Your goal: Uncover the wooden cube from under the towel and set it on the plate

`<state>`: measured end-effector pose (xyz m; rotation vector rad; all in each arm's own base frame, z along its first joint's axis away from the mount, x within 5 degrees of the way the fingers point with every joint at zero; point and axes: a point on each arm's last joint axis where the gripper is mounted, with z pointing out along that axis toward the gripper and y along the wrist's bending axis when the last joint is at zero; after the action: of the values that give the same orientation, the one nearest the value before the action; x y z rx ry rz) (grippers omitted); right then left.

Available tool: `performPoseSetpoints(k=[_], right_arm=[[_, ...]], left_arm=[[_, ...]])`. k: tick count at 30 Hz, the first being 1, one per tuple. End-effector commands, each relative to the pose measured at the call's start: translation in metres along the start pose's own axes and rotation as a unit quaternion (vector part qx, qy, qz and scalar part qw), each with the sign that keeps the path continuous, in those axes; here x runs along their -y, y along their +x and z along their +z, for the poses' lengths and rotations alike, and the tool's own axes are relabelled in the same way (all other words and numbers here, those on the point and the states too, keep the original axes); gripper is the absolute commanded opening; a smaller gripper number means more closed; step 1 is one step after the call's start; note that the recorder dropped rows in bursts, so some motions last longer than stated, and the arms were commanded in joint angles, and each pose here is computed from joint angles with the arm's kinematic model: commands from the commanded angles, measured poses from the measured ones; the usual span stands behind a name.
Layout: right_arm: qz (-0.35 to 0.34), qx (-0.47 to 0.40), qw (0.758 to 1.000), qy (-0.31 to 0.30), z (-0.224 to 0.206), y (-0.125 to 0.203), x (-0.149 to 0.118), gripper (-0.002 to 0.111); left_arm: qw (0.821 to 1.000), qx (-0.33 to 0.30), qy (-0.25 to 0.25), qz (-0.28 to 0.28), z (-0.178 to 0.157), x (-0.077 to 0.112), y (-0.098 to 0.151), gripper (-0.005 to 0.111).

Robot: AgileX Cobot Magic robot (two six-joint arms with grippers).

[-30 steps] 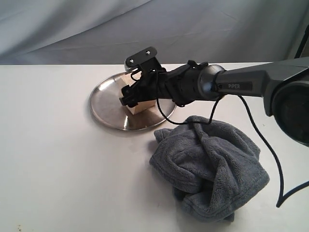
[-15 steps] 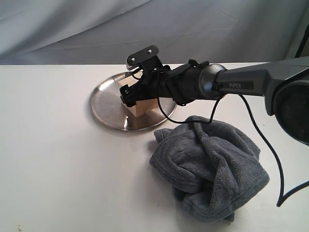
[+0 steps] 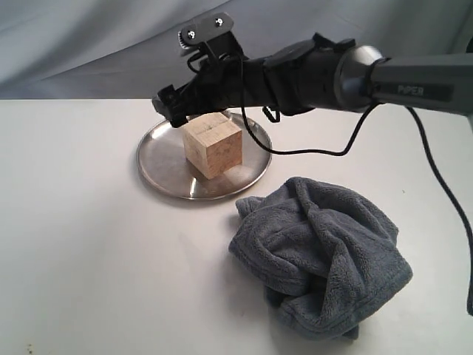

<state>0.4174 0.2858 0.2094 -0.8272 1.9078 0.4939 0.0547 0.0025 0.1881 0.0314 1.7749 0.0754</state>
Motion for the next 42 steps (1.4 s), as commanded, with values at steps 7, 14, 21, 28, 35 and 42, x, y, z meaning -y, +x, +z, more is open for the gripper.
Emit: performPoseSetpoints(k=[7,14,21,28,35,42], right_arm=[[-0.088,-0.043,0.995,-0.034,-0.079,-0.047,-0.014,0.064],[-0.093,-0.059,0.994,0.009,-0.14,-0.058,-0.018,0.039],[-0.07,-0.037,0.996,0.033,-0.205,-0.059,-0.026,0.0],[0.007,0.006,0.997,0.083,-0.275,-0.029,-0.026,0.0],[0.03,0.137,0.979,0.148,-0.34,0.024,-0.044,0.0],[0.067,0.132,0.974,0.173,-0.353,0.133,-0.061,0.0]], left_arm=[[1.0,0.004,0.002,0.002,0.0,0.0,0.0,0.0],[1.0,0.004,0.002,0.002,0.0,0.0,0.0,0.0],[1.0,0.004,0.002,0.003,0.0,0.0,0.0,0.0],[1.0,0.004,0.002,0.003,0.0,0.0,0.0,0.0],[1.0,0.004,0.002,0.002,0.0,0.0,0.0,0.0],[1.0,0.004,0.002,0.003,0.0,0.0,0.0,0.0]])
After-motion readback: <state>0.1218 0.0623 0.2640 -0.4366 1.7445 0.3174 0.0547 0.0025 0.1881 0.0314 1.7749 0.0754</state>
